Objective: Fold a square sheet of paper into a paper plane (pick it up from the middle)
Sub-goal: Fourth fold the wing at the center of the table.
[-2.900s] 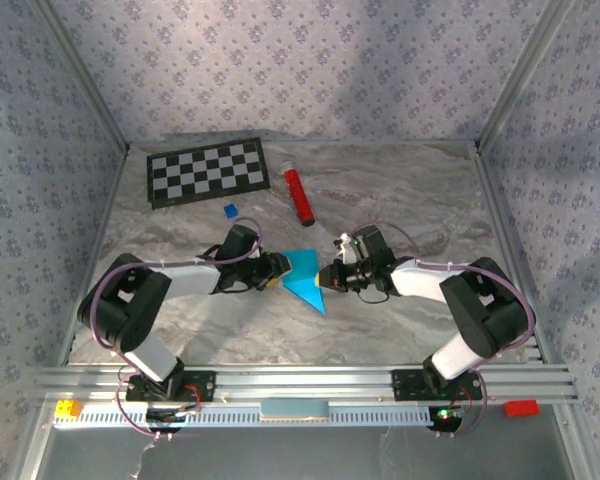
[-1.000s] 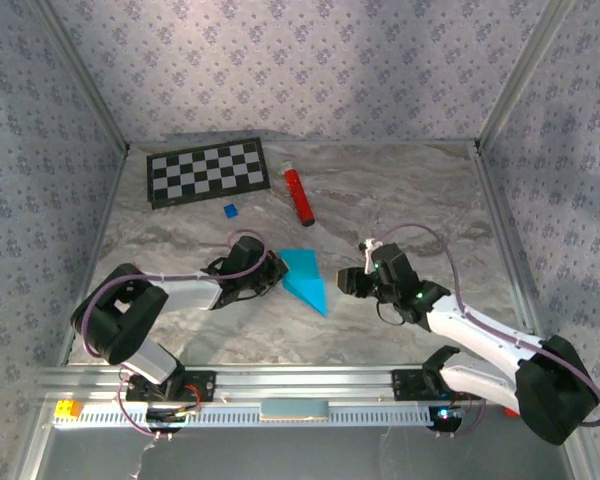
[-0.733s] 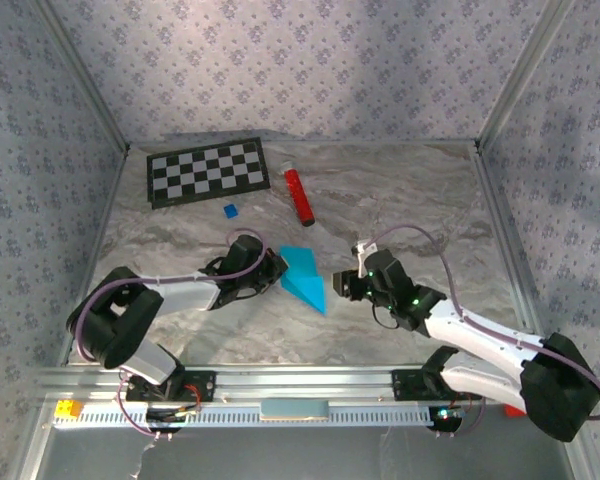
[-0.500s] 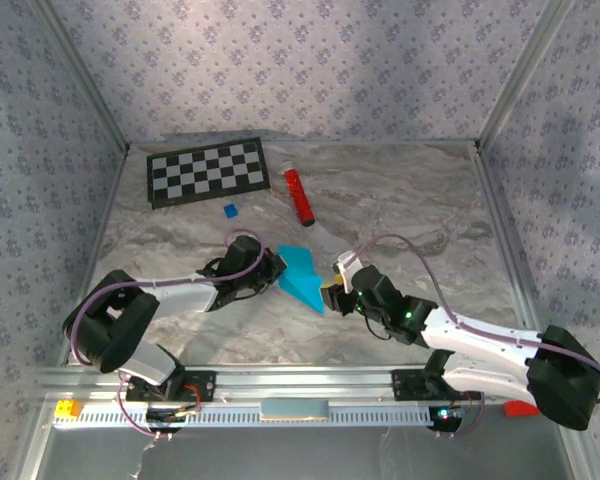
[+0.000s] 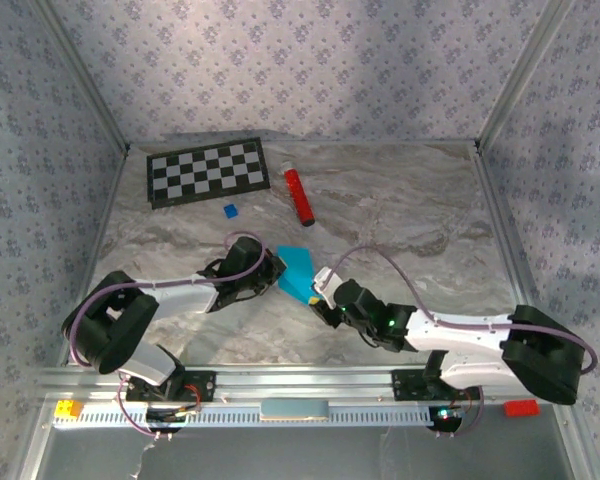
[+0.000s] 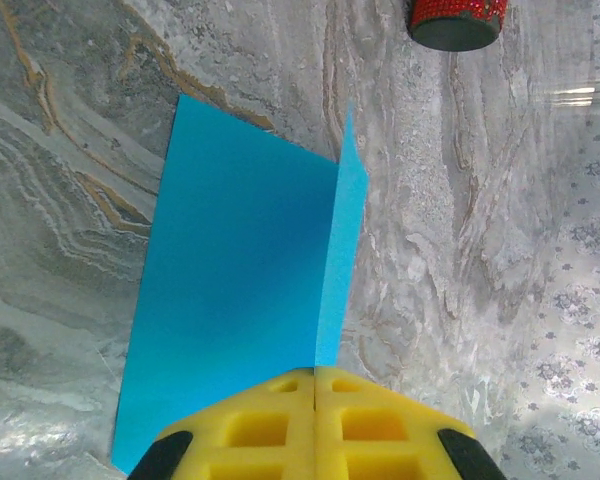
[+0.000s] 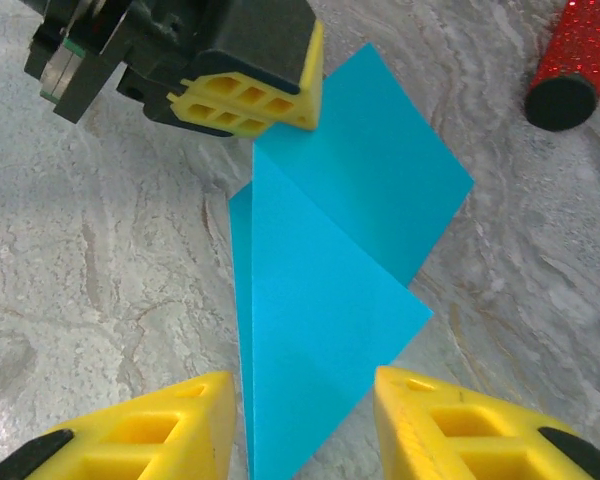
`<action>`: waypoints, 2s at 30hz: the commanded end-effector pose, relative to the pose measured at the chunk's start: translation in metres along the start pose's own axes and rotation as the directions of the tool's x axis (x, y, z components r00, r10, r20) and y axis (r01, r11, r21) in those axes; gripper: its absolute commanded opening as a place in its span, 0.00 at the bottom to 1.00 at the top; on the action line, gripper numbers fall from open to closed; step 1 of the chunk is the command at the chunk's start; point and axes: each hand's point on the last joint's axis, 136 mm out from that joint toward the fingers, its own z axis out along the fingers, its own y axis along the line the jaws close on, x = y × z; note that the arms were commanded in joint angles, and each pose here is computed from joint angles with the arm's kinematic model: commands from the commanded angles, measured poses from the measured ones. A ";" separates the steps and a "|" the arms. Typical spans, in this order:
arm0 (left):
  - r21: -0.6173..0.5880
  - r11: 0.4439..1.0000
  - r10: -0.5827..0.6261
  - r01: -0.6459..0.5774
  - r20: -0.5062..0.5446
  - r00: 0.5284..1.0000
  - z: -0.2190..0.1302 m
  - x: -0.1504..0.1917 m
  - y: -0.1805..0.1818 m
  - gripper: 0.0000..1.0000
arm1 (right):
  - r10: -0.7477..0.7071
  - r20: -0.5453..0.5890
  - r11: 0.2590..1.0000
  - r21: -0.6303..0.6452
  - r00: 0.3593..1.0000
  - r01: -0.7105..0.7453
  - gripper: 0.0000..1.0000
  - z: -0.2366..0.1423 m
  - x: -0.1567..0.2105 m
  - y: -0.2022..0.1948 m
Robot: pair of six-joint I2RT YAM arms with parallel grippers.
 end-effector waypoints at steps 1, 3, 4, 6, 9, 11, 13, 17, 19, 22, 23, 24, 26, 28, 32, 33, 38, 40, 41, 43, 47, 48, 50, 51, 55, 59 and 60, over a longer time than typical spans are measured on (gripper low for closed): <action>-0.002 1.000 -0.024 0.024 0.014 1.000 -0.003 -0.001 -0.003 0.00 | -0.050 0.011 0.999 0.023 0.999 0.049 0.42 0.009 -0.010 0.003; -0.012 1.000 -0.024 0.024 0.013 1.000 -0.003 -0.002 -0.002 0.00 | -0.072 -0.032 0.997 0.034 0.997 0.073 0.42 0.017 -0.005 0.005; -0.014 1.000 -0.025 0.026 0.011 1.000 -0.002 -0.001 -0.002 0.00 | -0.085 -0.045 0.996 0.032 0.995 0.087 0.42 0.020 -0.004 0.007; -0.009 1.000 -0.024 0.024 0.013 1.000 -0.002 -0.002 -0.003 0.00 | -0.109 -0.060 0.993 0.033 0.992 0.111 0.42 0.026 -0.002 0.012; -0.016 1.000 -0.021 0.021 0.012 1.000 -0.002 -0.002 -0.003 0.00 | -0.123 -0.085 0.989 0.073 0.989 0.129 0.42 0.033 -0.001 0.010; -0.015 1.000 -0.021 0.021 0.012 1.000 -0.002 -0.002 -0.003 0.00 | -0.137 -0.116 0.986 0.079 0.984 0.147 0.42 0.039 0.004 0.010; -0.013 1.000 -0.023 0.024 0.014 1.000 -0.003 -0.002 -0.003 0.00 | -0.156 -0.143 0.982 0.086 0.977 0.169 0.41 0.044 0.009 0.012; -0.015 1.000 -0.019 0.019 0.010 1.000 -0.003 -0.002 -0.004 0.00 | -0.169 -0.187 0.970 0.140 0.968 0.196 0.41 0.050 0.015 0.006; -0.015 1.000 -0.019 0.019 0.010 1.000 -0.003 -0.001 -0.003 0.00 | -0.176 -0.207 0.965 0.155 0.962 0.210 0.38 0.052 0.018 0.004; -0.013 1.000 -0.019 0.019 0.014 1.000 -0.004 -0.002 -0.003 0.00 | -0.166 -0.216 0.964 0.171 0.962 0.205 0.34 0.051 0.021 0.002; -0.015 1.000 -0.019 0.019 0.016 1.000 -0.004 -0.002 -0.003 0.00 | -0.156 -0.213 0.966 0.171 0.964 0.195 0.32 0.050 0.021 0.001; -0.013 1.000 -0.017 0.018 0.015 1.000 -0.004 -0.002 -0.004 0.01 | -0.151 -0.213 0.967 0.172 0.965 0.189 0.29 0.050 0.021 0.000; -0.012 1.000 -0.017 0.018 0.014 1.000 -0.004 -0.002 -0.004 0.03 | -0.137 -0.202 0.969 0.177 0.970 0.174 0.24 0.049 0.021 0.000; -0.012 1.000 -0.017 0.017 0.015 1.000 -0.004 -0.002 -0.004 0.06 | -0.122 -0.193 0.973 0.172 0.974 0.156 0.21 0.049 0.021 0.000; -0.010 1.000 -0.004 0.004 0.014 1.000 -0.004 -0.003 -0.008 0.26 | -0.105 -0.179 0.979 0.154 0.978 0.133 0.15 0.048 0.020 0.001; -0.012 1.000 0.001 -0.001 0.014 1.000 -0.005 -0.004 -0.008 0.28 | -0.100 -0.175 0.980 0.154 0.979 0.128 0.14 0.048 0.020 0.000; -0.034 0.999 0.007 -0.007 0.014 1.000 -0.005 -0.007 -0.003 0.46 | -0.077 -0.164 0.984 0.144 0.983 0.101 0.10 0.049 0.021 0.000; -0.041 0.999 0.004 -0.003 0.013 1.000 -0.005 -0.010 -0.001 0.48 | -0.064 -0.154 0.986 0.141 0.986 0.086 0.10 0.049 0.021 0.000; -0.044 0.999 0.002 -0.002 0.012 1.000 -0.005 -0.012 0.001 0.48 | -0.060 -0.150 0.987 0.137 0.987 0.081 0.10 0.049 0.021 0.000; -0.053 0.999 0.001 -0.001 0.000 1.000 -0.004 -0.014 0.004 0.50 | -0.050 -0.146 0.989 0.131 0.988 0.069 0.10 0.049 0.021 -0.001; -0.057 0.998 -0.001 -0.001 -0.037 0.999 0.001 -0.017 0.005 0.50 | -0.033 -0.137 0.993 0.109 0.990 0.048 0.10 0.050 0.021 0.001; -0.059 0.998 0.003 -0.006 -0.050 0.999 0.002 -0.015 0.005 0.50 | -0.026 -0.135 0.993 0.111 0.991 0.041 0.10 0.050 0.021 0.000; -0.052 0.998 0.013 -0.017 -0.073 0.997 0.005 -0.015 0.000 0.48 | -0.016 -0.131 0.994 0.104 0.991 0.030 0.11 0.050 0.021 0.001; -0.051 0.999 0.016 -0.020 -0.081 0.997 0.006 -0.014 -0.001 0.48 | -0.011 -0.132 0.994 0.106 0.991 0.025 0.11 0.050 0.022 0.000; -0.057 0.998 0.016 -0.022 -0.100 0.995 0.011 -0.012 -0.001 0.40 | -0.003 -0.132 0.995 0.096 0.991 0.016 0.11 0.050 0.024 0.000; -0.082 0.997 -0.001 -0.007 -0.103 0.995 0.012 -0.011 0.005 0.28 | -0.003 -0.139 0.995 0.095 0.990 0.016 0.13 0.048 0.026 0.000; -0.084 0.996 -0.001 -0.008 -0.104 0.995 0.012 -0.011 0.004 0.22 | -0.001 -0.141 0.995 0.097 0.990 0.015 0.14 0.048 0.026 -0.001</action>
